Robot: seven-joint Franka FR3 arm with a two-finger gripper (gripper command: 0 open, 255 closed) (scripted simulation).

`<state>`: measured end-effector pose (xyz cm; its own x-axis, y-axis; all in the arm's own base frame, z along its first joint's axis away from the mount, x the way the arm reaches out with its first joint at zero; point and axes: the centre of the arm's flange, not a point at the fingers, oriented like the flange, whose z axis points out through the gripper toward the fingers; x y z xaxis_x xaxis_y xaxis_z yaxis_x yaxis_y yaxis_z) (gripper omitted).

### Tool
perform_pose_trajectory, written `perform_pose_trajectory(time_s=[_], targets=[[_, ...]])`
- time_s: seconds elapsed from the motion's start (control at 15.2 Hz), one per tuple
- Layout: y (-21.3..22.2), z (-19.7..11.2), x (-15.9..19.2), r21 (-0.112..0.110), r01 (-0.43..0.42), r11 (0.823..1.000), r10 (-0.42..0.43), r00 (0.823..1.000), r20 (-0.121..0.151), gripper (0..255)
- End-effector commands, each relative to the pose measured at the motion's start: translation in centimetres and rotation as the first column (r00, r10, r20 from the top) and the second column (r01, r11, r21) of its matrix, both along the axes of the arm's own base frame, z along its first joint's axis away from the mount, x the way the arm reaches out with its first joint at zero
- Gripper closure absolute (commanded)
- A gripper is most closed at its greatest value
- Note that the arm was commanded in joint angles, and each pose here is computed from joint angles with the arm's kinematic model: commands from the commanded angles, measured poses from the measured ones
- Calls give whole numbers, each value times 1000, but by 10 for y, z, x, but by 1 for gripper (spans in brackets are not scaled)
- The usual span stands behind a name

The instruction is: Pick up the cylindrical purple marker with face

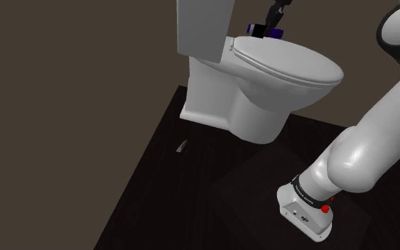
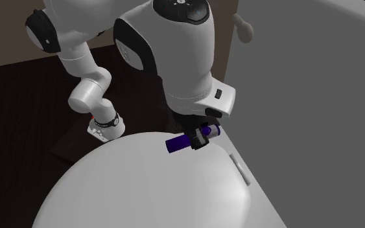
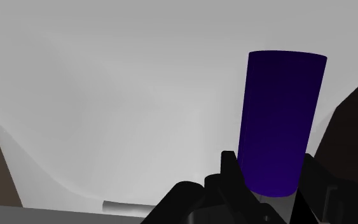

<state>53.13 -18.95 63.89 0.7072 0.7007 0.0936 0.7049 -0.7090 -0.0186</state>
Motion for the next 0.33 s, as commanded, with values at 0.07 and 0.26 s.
perform_pose_trajectory(time_s=[0.07,0.26], targets=[[1,15,0,0,0,1000,0,1000,0,255],[1,21,0,0,0,1000,0,1000,0,255]])
